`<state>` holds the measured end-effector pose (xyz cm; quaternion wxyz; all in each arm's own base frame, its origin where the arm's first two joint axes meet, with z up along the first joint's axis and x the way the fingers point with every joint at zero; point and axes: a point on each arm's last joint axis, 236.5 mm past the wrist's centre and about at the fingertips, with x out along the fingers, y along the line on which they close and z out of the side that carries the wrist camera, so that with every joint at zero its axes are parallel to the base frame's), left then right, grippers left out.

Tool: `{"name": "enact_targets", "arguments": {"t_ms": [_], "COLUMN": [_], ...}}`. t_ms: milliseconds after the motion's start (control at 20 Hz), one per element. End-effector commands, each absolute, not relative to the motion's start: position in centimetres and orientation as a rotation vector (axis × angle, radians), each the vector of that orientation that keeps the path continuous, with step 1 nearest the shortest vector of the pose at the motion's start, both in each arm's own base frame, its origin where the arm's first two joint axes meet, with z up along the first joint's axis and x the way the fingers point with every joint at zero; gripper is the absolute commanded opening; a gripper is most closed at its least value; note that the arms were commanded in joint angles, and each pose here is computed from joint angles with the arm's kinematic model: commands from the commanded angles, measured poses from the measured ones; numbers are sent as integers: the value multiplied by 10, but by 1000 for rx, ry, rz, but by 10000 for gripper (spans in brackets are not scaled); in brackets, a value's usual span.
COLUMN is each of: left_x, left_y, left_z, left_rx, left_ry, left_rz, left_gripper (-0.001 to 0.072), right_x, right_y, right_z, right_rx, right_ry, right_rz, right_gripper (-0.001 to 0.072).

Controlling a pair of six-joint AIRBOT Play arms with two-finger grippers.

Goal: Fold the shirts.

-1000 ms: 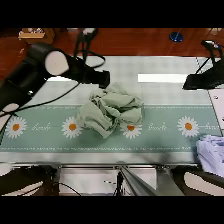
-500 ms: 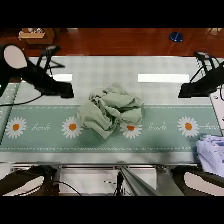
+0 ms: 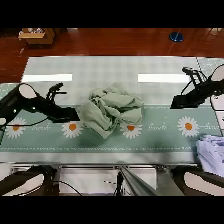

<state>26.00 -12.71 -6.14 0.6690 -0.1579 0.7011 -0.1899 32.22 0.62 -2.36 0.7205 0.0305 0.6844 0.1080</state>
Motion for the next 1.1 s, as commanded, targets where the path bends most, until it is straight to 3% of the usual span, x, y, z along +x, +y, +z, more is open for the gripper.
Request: {"name": "enact_targets", "arguments": {"t_ms": [0,400,450,500,550,600,800,1050], "left_x": [256,280,283,285,284,283,278,287], "left_y": [-134,-161,-164,-168,-170,-169,-167,-152], "left_z": [-84,-118,-121,-123,-125,-126,-117,-85], "left_rx": [-415,-635,-675,-711,-731,-726,-705,-694], "left_ry": [1571,1571,1569,1573,1582,1588,1588,1495], "left_rz": [-434,-422,-410,-404,-401,-403,-468,-520], "left_gripper": [684,676,525,236,52,22,21,21], "right_x": [326,327,326,326,324,323,325,317], "right_y": [13,26,30,32,36,40,52,114], "right_z": [-25,-22,-21,-20,-19,-18,-15,-30], "right_rx": [88,145,160,171,186,202,252,550], "right_ry": [1488,1480,1483,1483,1488,1491,1475,1402], "right_rz": [262,295,304,311,324,336,368,531], "right_gripper": [554,554,554,554,554,554,554,554]}}
